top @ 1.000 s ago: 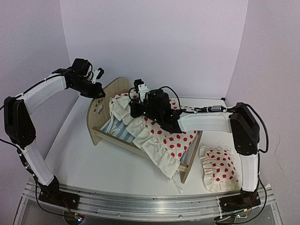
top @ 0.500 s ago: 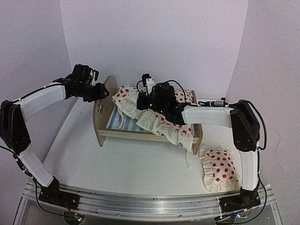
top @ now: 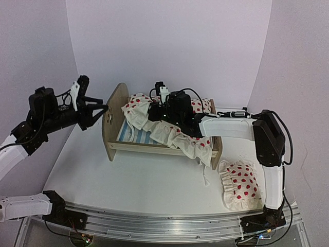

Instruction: Set up the pet bed

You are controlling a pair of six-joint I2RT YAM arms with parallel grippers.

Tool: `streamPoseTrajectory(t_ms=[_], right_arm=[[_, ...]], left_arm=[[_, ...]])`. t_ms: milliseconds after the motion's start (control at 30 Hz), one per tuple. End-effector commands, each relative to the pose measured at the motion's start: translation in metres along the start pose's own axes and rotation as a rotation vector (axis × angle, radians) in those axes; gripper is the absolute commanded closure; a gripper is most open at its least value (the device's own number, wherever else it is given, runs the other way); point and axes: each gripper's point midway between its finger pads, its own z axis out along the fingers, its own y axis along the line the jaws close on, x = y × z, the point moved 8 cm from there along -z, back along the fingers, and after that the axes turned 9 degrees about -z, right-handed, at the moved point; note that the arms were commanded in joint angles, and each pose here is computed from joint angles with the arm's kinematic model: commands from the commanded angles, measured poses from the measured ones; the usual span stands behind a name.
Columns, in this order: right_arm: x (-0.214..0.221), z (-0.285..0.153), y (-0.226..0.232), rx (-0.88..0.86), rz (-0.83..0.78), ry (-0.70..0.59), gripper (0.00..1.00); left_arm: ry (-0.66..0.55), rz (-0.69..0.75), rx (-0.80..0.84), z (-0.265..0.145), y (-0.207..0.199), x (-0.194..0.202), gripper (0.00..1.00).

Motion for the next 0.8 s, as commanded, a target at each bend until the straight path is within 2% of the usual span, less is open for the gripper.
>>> streamPoseTrajectory(t_ms=[0,167,367,600,700,767], right_arm=[[-0.043,-0.025,0.015,-0.073,0.04,-0.103,1.0],[-0.036,-0.028,0.015,-0.083,0.066,-0.082,1.0],[-0.035,-0.03,0.017,-0.091,0.081,-0.074,1.0],[-0.037,-0.034,0.019,-0.103,0.075,-0.077,1.0],[-0.042,-0.037,0.021,-0.115,0.082,-0.091,1.0],[-0.044,-0.038,0.023,-0.126,0.088,-0.096,1.0]], left_arm=[[0.219,-0.082,0.092,0.031,0.002,0.092,0.56],[0.149,-0.043,0.072,0.063,0.015,0.111,0.52],[0.167,-0.099,0.097,0.091,0.021,0.137,0.53],[0.217,-0.121,0.063,0.118,0.032,0.157,0.57],[0.195,-0.118,0.053,0.125,0.035,0.158,0.57],[0.181,-0.115,0.024,0.13,0.04,0.156,0.61]])
